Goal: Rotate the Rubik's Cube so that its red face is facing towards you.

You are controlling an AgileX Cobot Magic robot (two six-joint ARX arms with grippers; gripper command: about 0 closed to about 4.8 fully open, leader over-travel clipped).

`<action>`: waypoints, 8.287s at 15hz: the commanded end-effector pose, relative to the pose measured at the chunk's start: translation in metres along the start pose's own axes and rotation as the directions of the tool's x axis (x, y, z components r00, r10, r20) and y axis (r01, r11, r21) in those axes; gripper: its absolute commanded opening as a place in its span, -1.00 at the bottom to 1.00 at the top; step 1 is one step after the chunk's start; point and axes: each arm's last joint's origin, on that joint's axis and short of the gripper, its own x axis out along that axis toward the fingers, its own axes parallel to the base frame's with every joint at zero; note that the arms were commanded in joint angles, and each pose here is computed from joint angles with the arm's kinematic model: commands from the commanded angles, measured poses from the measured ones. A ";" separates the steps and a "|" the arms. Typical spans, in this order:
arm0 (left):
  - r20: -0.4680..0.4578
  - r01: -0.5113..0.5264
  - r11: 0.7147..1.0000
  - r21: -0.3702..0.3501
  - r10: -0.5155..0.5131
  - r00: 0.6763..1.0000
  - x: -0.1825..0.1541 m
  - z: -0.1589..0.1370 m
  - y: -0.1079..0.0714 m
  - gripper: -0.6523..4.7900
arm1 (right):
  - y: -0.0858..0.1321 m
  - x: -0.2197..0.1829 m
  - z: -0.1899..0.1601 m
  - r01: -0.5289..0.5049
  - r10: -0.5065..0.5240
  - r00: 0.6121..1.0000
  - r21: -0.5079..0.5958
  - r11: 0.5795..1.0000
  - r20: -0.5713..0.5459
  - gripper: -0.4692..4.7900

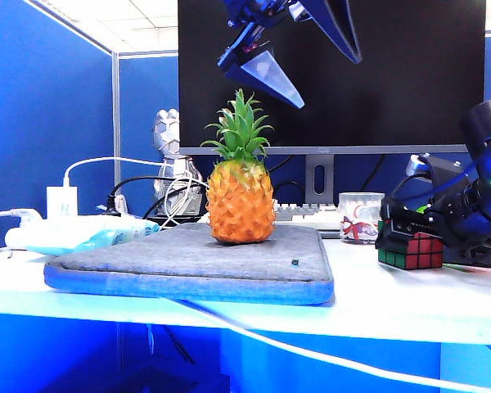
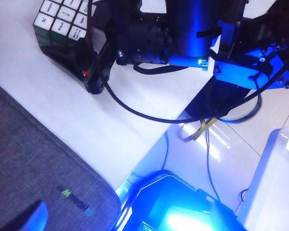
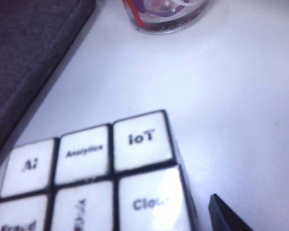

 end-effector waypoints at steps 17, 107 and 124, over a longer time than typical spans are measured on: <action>0.050 -0.202 0.979 0.035 0.200 0.979 -0.014 -0.001 0.001 1.00 | 0.001 -0.093 0.093 0.008 -0.004 0.999 -0.087 0.996 0.040 1.00; 0.410 -0.656 0.754 -0.020 0.605 0.683 -0.131 -0.146 -0.158 1.00 | 0.066 -0.310 0.005 -0.054 0.065 0.948 -0.045 0.998 0.310 -0.83; 0.618 -0.341 0.911 0.231 0.134 0.775 -0.214 -0.301 -0.100 0.70 | 0.063 -0.264 -0.014 -0.183 0.200 0.924 -0.085 0.980 0.326 -0.83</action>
